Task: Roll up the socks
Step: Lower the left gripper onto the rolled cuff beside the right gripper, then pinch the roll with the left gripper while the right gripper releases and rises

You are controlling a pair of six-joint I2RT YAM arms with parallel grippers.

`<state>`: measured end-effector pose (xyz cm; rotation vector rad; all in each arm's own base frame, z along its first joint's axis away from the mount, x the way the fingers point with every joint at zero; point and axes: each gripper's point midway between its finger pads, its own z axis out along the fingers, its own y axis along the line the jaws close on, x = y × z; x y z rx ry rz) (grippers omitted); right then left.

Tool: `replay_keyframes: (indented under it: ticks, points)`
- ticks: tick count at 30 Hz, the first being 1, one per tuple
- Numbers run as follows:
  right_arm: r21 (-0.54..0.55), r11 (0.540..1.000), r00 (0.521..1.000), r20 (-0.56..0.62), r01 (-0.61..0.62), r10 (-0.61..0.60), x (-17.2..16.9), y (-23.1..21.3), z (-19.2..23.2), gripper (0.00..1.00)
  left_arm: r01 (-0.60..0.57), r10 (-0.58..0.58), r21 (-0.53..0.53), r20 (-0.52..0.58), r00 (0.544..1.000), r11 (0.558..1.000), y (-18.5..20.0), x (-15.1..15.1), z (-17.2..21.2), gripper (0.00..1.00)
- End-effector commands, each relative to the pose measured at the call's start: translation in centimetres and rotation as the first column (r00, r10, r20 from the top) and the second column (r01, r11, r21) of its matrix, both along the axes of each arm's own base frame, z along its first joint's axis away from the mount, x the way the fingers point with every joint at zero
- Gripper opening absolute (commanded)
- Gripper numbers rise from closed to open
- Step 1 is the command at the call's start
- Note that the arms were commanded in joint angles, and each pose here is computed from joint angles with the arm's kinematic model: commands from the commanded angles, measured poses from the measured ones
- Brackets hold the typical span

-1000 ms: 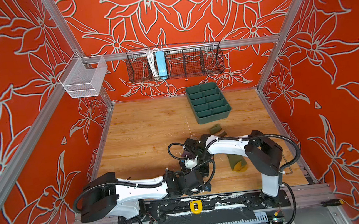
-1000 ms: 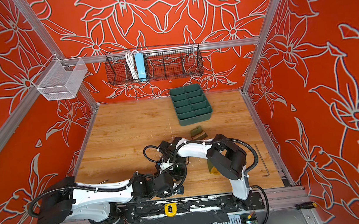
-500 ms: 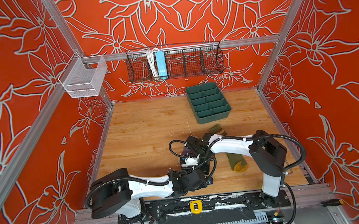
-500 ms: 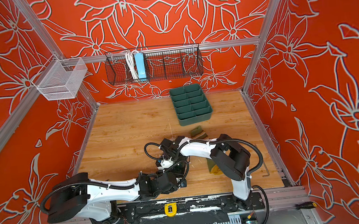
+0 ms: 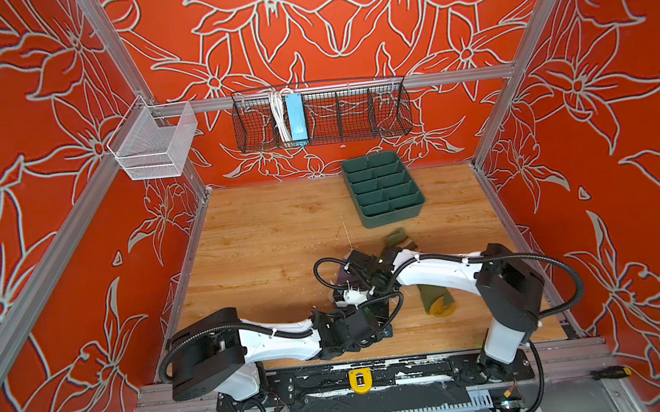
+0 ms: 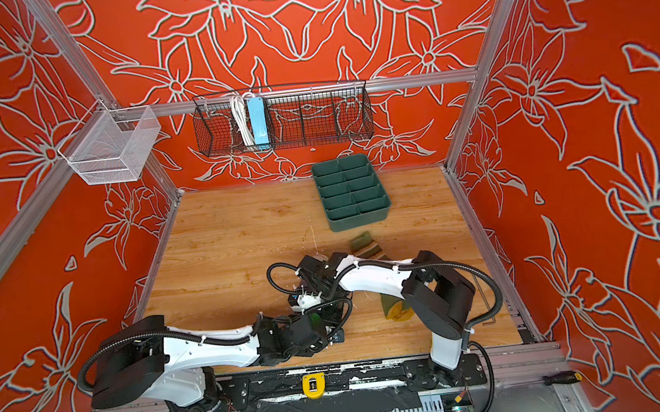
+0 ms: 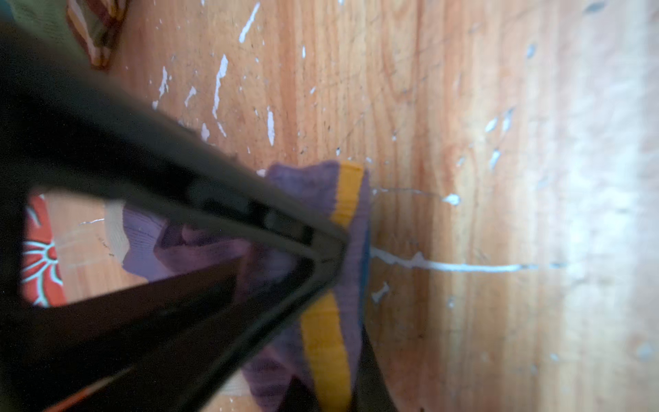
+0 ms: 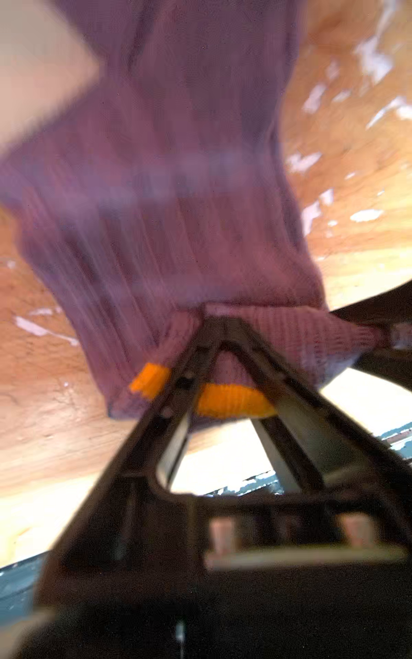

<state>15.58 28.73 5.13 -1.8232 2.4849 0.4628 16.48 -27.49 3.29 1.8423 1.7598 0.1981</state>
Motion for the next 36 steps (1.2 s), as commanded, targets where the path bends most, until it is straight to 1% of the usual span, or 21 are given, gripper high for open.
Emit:
replay_keyframes:
  ticks: [1,3,4,5,6,7,8,10,12,13,14,15,18,20,21,23,28,29,32,35,36]
  points:
    - [-0.016,0.993,0.983,0.144,0.114,-0.111,2.7,-2.6,1.9,0.24,0.000,0.005,0.032,-0.128,0.992,0.999,1.4,-1.9,-0.8,0.00]
    - [0.034,0.981,0.957,0.216,0.189,-0.192,4.2,-3.8,3.7,0.43,0.009,-0.005,0.022,-0.160,0.987,1.000,1.1,-2.4,-1.0,0.00]
    - [0.062,0.973,0.939,0.252,0.224,-0.233,4.9,-4.5,4.7,0.56,0.012,-0.008,0.022,-0.175,0.985,1.000,1.1,-2.5,-1.1,0.00]
    - [0.091,0.963,0.919,0.288,0.256,-0.271,5.6,-5.2,5.8,0.65,0.020,-0.013,0.035,-0.191,0.982,0.999,1.1,-2.7,-1.3,0.00]
    - [0.132,0.945,0.881,0.341,0.299,-0.327,6.7,-6.3,7.2,0.68,0.024,-0.014,0.044,-0.202,0.979,0.999,0.9,-2.8,-1.4,0.00]
    - [0.158,0.933,0.856,0.372,0.323,-0.359,7.3,-7.0,8.2,0.71,0.029,-0.017,0.056,-0.218,0.976,0.998,0.9,-3.0,-1.6,0.00]
    - [0.202,0.911,0.804,0.427,0.361,-0.413,8.4,-8.1,9.8,0.73,0.006,0.010,0.066,-0.236,0.972,0.998,1.0,-2.4,-1.7,0.00]
    - [0.298,0.851,0.673,0.521,0.433,-0.525,10.5,-10.9,13.2,0.76,-0.016,0.034,0.069,-0.274,0.961,0.997,0.6,-2.1,-1.5,0.00]
    - [0.408,0.770,0.505,0.587,0.491,-0.632,12.1,-13.6,16.9,0.81,-0.041,0.057,0.055,-0.321,0.945,0.998,-0.4,-1.9,-1.0,0.00]
    - [0.463,0.736,0.442,0.595,0.495,-0.671,12.4,-14.6,18.7,0.81,-0.062,0.076,0.051,-0.327,0.942,0.997,-0.8,-1.6,-0.8,0.00]
    - [0.534,0.685,0.348,0.601,0.496,-0.720,12.7,-16.0,21.0,0.83,-0.090,0.101,0.051,-0.333,0.937,0.995,-1.4,-1.3,-0.5,0.00]
    - [0.592,0.643,0.277,0.594,0.485,-0.755,12.7,-17.0,22.8,0.85,-0.125,0.137,0.056,-0.341,0.930,0.991,-1.9,-1.0,-0.2,0.00]
    - [0.711,0.564,0.132,0.567,0.420,-0.813,12.1,-19.0,27.3,0.86,-0.221,0.236,0.082,-0.381,0.894,0.972,-3.0,-0.6,-0.3,0.00]
    - [0.749,0.539,0.081,0.554,0.386,-0.828,11.6,-19.8,29.4,0.86,-0.276,0.289,0.091,-0.401,0.869,0.957,-3.6,-0.5,-0.7,0.00]
    - [0.761,0.534,0.072,0.549,0.368,-0.833,11.2,-20.0,30.3,0.86,-0.300,0.309,0.088,-0.409,0.859,0.950,-3.8,-0.4,-1.0,0.00]
    - [0.778,0.529,0.082,0.536,0.339,-0.840,10.4,-20.1,31.5,0.86,-0.330,0.330,0.078,-0.432,0.839,0.941,-4.1,-0.6,-1.6,0.00]
    - [0.824,0.516,0.145,0.495,0.233,-0.856,8.2,-19.3,32.7,0.86,-0.331,0.285,0.010,-0.532,0.797,0.944,-4.5,-2.2,-2.3,0.00]
    - [0.827,0.525,0.170,0.498,0.202,-0.850,7.9,-18.9,32.6,0.85,-0.331,0.270,-0.008,-0.557,0.785,0.944,-4.5,-2.6,-2.4,0.00]
    - [0.803,0.583,0.259,0.541,0.126,-0.800,6.9,-17.3,31.8,0.84,-0.378,0.270,-0.058,-0.601,0.752,0.924,-3.8,-2.9,-2.8,0.00]
    - [0.732,0.669,0.378,0.589,0.125,-0.715,6.4,-15.8,29.1,0.81,-0.429,0.271,-0.087,-0.659,0.702,0.899,-2.7,-3.6,-3.2,0.00]
    - [0.710,0.689,0.406,0.592,0.144,-0.696,6.5,-15.6,27.9,0.80,-0.437,0.265,-0.091,-0.680,0.683,0.895,-2.4,-3.9,-3.3,0.00]
